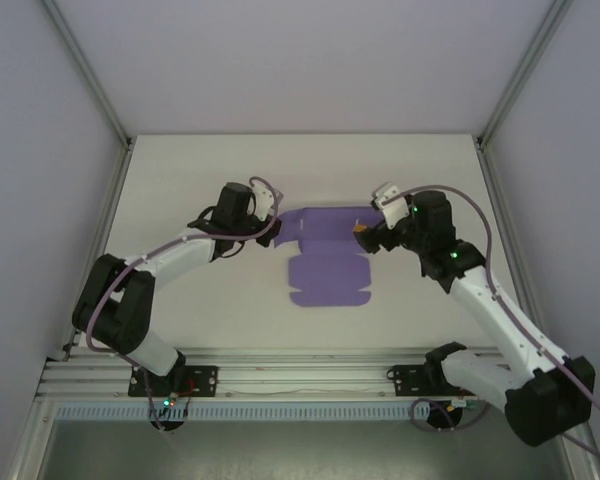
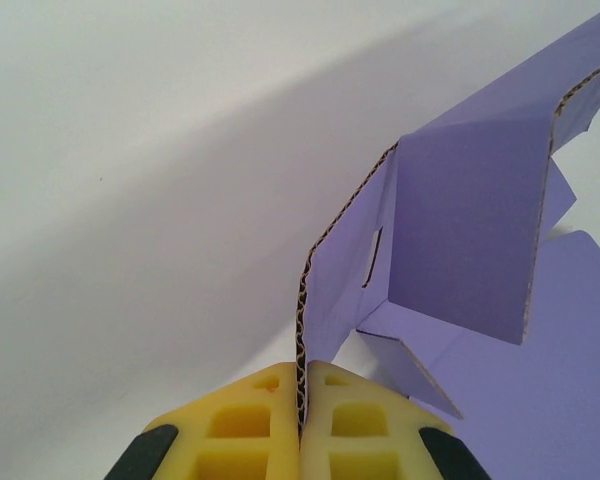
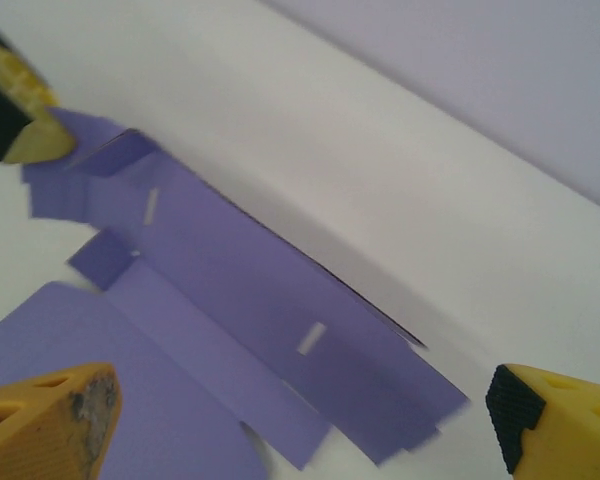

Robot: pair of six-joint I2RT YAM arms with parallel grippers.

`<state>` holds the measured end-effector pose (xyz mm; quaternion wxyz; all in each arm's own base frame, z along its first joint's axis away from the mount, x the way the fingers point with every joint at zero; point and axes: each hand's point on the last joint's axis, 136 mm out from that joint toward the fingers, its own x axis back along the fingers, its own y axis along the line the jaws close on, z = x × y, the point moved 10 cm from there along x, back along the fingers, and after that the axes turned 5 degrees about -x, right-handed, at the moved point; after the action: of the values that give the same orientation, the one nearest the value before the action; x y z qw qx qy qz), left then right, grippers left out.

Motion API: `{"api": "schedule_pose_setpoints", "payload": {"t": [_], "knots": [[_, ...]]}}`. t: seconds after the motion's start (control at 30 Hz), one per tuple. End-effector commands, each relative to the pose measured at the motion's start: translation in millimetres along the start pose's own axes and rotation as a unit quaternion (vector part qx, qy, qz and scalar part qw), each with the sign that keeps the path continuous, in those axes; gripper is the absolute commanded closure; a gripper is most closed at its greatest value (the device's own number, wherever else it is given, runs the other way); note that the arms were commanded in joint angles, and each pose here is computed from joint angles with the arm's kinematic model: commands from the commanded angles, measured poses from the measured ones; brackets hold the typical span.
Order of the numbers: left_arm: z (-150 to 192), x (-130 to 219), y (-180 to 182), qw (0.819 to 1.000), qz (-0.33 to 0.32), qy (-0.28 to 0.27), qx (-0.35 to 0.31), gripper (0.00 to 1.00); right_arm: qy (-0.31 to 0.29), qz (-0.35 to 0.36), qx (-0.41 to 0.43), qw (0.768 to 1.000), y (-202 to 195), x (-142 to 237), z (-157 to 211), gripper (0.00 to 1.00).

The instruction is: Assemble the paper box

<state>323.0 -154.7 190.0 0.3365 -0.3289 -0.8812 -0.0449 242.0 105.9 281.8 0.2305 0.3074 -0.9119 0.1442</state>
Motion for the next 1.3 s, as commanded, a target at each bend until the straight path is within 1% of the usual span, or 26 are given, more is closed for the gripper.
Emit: {"api": "schedule_pose_setpoints", "payload": {"t": [0.0, 0.07, 0.13, 0.17, 0.23, 0.27, 0.33, 0.43, 0.5, 0.6, 0.7, 0.87, 1.0, 1.07, 1.13, 1.2, 1.23, 1.27], "knots": [[-13.0, 12.8, -8.7, 0.998, 0.021, -0.042, -0.048, 1.0, 0.036, -0.087, 0.105, 0.99, 4.3, -16.4, -6.0, 0.06], [-13.5, 14.4, -8.5, 0.998, 0.015, -0.039, -0.054, 1.0, 0.069, -0.092, 0.125, 0.986, -2.6, -29.9, -13.5, 0.11], [-13.0, 14.9, -7.7, 0.998, 0.01, -0.035, -0.055, 1.0, 0.09, -0.101, 0.131, 0.982, -8.1, -43.5, -20.5, 0.22], [-12.9, 14.7, -7.8, 0.998, 0.009, -0.033, -0.054, 1.0, 0.089, -0.106, 0.137, 0.981, -8.7, -47.9, -23.3, 0.26], [-11.3, 14.1, -8.6, 0.998, 0.013, -0.029, -0.054, 1.0, 0.069, -0.103, 0.16, 0.979, -8.4, -56.7, -26.5, 0.29], [-11.2, 14.1, -9.2, 0.998, 0.015, -0.029, -0.055, 1.0, 0.059, -0.101, 0.173, 0.978, -7.7, -60.1, -27.4, 0.33], [-11.8, 13.9, -8.2, 0.998, 0.013, -0.03, -0.055, 1.0, 0.062, -0.108, 0.195, 0.973, -5.5, -67.6, -26.4, 0.34], [-13.9, 14.4, -8.5, 0.998, 0.014, -0.03, -0.056, 1.0, 0.104, -0.13, 0.207, 0.964, -1.9, -79.5, -22.0, 0.36], [-15.5, 15.3, -9.3, 0.998, 0.018, -0.031, -0.057, 1.0, 0.123, -0.124, 0.214, 0.961, -1.9, -89.1, -18.7, 0.36], [-15.1, 15.9, -10.3, 0.998, 0.022, -0.029, -0.06, 1.0, 0.123, -0.107, 0.23, 0.959, -2.9, -100.6, -17.6, 0.42], [-14.8, 16.7, -10.7, 0.998, 0.022, -0.028, -0.06, 1.0, 0.129, -0.101, 0.239, 0.957, -5.2, -107.9, -17.2, 0.45], [-15.1, 15.4, -11.6, 0.997, 0.031, -0.027, -0.062, 1.0, 0.158, -0.097, 0.26, 0.948, -2.5, -121.5, -11.4, 0.62], [-16.5, 13.6, -11.0, 0.998, 0.027, -0.024, -0.059, 1.0, 0.162, -0.076, 0.28, 0.943, 2.5, -129.0, -10.3, 0.82], [-17.4, 13.2, -9.7, 0.998, 0.019, -0.023, -0.056, 1.0, 0.166, -0.056, 0.291, 0.941, 5.8, -131.2, -9.3, 0.85], [-17.0, 11.7, -8.3, 0.998, 0.013, -0.019, -0.052, 1.0, 0.17, -0.028, 0.303, 0.937, 8.9, -133.6, -7.3, 0.86], [-16.3, 10.5, -7.3, 0.999, 0.009, -0.014, -0.047, 1.0, 0.174, 0.007, 0.313, 0.934, 11.2, -135.0, -5.8, 0.92], [-16.2, 10.0, -7.1, 0.999, 0.008, -0.012, -0.046, 1.0, 0.177, 0.019, 0.315, 0.932, 11.4, -135.1, -4.7, 0.97], [-14.9, 9.2, -6.6, 0.999, 0.005, -0.007, -0.043, 1.0, 0.177, 0.031, 0.313, 0.933, 11.1, -135.2, -4.6, 1.0]]}}
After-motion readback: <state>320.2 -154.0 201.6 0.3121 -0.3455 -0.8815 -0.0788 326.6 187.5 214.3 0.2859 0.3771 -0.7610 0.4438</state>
